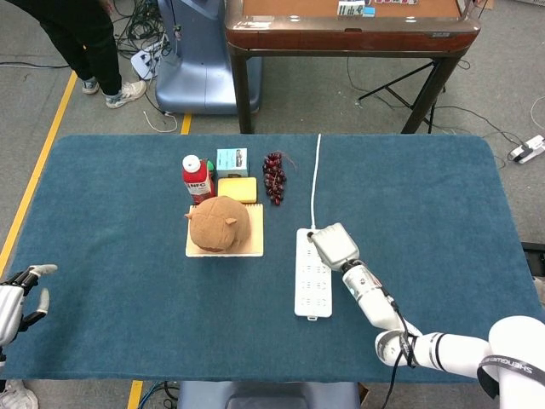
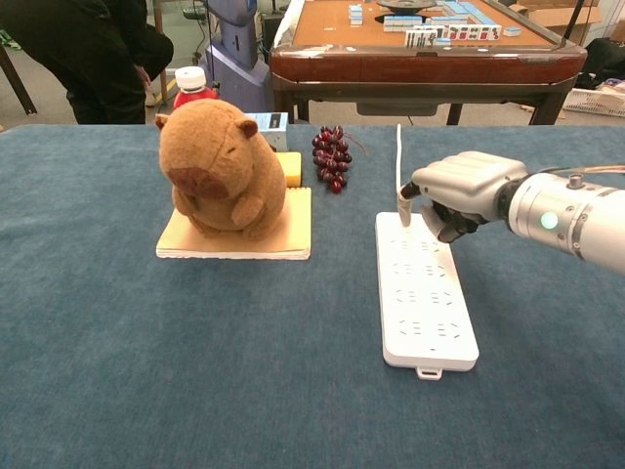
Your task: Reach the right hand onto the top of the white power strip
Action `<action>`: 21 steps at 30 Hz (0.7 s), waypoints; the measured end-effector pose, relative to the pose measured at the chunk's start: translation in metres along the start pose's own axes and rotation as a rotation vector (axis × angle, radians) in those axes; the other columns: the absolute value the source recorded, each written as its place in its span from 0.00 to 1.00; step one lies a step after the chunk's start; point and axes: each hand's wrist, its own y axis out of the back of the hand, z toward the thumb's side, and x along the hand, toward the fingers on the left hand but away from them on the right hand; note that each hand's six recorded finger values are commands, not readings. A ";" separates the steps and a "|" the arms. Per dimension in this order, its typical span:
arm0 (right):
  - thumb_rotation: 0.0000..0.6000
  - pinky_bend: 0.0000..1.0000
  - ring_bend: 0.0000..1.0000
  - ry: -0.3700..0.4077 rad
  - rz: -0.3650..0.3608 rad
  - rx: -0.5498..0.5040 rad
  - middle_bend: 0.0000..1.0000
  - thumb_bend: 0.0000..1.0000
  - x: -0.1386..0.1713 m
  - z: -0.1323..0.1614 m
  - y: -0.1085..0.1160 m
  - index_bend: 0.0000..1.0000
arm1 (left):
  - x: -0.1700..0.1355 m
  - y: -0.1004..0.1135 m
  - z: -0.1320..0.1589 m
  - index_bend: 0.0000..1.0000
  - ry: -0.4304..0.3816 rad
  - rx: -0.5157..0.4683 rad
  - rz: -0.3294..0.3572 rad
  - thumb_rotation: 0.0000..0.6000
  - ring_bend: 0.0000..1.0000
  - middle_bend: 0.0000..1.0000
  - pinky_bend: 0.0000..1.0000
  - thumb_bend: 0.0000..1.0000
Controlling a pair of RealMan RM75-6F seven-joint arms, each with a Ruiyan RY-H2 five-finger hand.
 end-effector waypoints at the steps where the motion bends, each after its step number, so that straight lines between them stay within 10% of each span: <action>1: 1.00 1.00 1.00 0.003 -0.016 -0.001 0.97 0.78 0.003 0.000 0.005 0.36 | 0.000 0.000 0.000 0.37 -0.001 0.002 -0.001 1.00 0.45 0.36 0.70 0.61; 13: 1.00 0.97 0.84 -0.091 -0.193 0.037 0.67 0.56 0.092 -0.050 0.049 0.36 | 0.001 -0.004 0.003 0.37 -0.001 0.021 -0.007 1.00 0.45 0.36 0.70 0.61; 21: 1.00 0.64 0.52 -0.245 -0.227 0.024 0.44 0.33 0.162 -0.096 0.030 0.36 | 0.001 -0.006 0.006 0.37 -0.004 0.028 -0.007 1.00 0.45 0.36 0.70 0.61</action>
